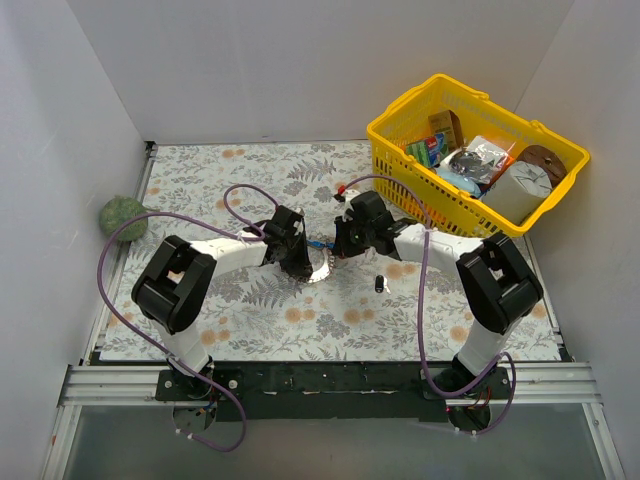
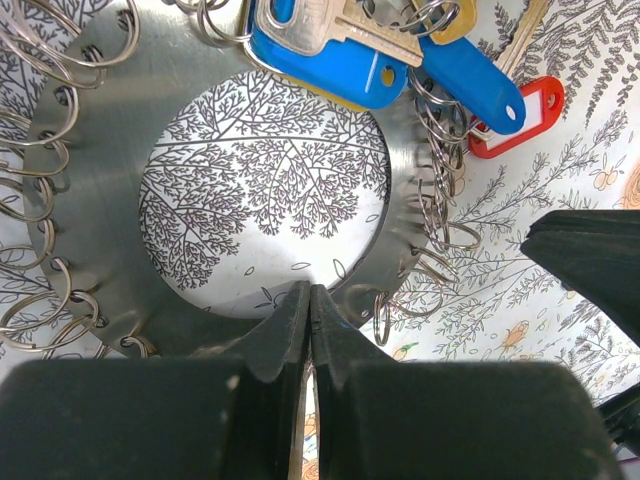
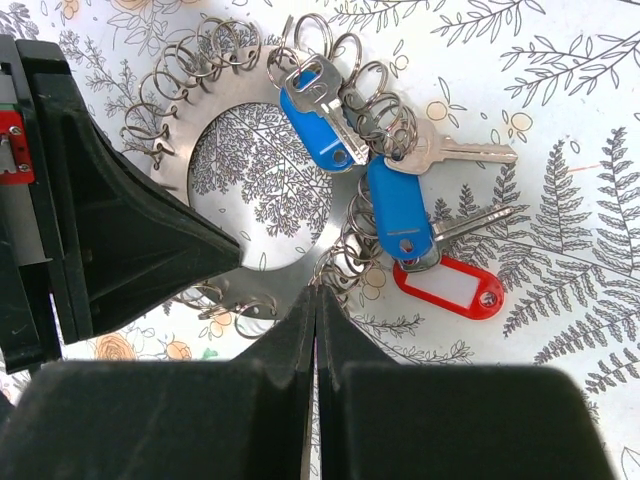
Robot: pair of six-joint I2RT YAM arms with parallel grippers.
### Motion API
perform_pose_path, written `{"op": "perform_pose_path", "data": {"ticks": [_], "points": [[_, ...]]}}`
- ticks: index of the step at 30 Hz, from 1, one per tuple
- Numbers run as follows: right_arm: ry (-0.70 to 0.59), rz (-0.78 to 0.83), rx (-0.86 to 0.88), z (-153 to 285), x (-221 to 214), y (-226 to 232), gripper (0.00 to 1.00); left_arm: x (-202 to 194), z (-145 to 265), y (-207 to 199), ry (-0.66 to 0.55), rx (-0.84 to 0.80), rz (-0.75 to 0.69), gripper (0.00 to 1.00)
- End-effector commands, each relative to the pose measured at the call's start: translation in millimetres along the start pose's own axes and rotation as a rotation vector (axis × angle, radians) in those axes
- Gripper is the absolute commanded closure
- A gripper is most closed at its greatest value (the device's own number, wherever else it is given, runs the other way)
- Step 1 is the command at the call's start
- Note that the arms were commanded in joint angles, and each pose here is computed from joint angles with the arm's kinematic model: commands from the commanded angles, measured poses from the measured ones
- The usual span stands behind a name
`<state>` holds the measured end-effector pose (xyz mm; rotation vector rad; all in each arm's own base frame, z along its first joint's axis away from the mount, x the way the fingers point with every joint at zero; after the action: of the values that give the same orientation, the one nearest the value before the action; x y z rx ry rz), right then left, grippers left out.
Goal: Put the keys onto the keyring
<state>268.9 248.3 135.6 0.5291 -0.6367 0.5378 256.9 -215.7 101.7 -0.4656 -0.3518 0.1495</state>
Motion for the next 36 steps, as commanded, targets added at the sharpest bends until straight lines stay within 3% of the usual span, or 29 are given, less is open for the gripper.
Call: {"op": "perform_pose_path", "data": {"ticks": [1,5,6,9,23,30,36], "points": [[-0.037,0.054,0.011,10,4,3,0.99,-40,0,46,0.163,0.281,-0.008,1.0],[-0.025,0.084,0.028,11,-3,2,0.91,-43,2,51,0.169,0.303,-0.008,1.0],[-0.023,0.092,0.025,11,-4,1,0.83,-44,3,52,0.173,0.309,-0.002,1.0],[-0.007,0.102,0.019,11,-11,-1,0.76,-47,5,55,0.185,0.332,0.005,1.0],[0.018,0.131,0.141,1,-25,13,0.77,-25,17,31,0.105,0.26,-0.023,1.0],[0.02,0.152,0.212,-1,-34,26,0.78,-3,33,0,0.013,0.088,-0.049,1.0],[-0.038,0.149,0.214,11,-31,28,0.79,5,61,-22,-0.078,-0.116,-0.074,0.89]]}}
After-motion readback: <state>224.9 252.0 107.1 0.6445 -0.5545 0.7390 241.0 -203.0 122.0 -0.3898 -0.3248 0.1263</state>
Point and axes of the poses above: each gripper's point midway between its finger pads, its own z axis back along the fingers, its own y axis along the line the jaws close on, x = y × z, the point moved 10 cm from there along z, back along the fingers, and after that the axes turned 8 degrees about z, right-handed, at the moved point
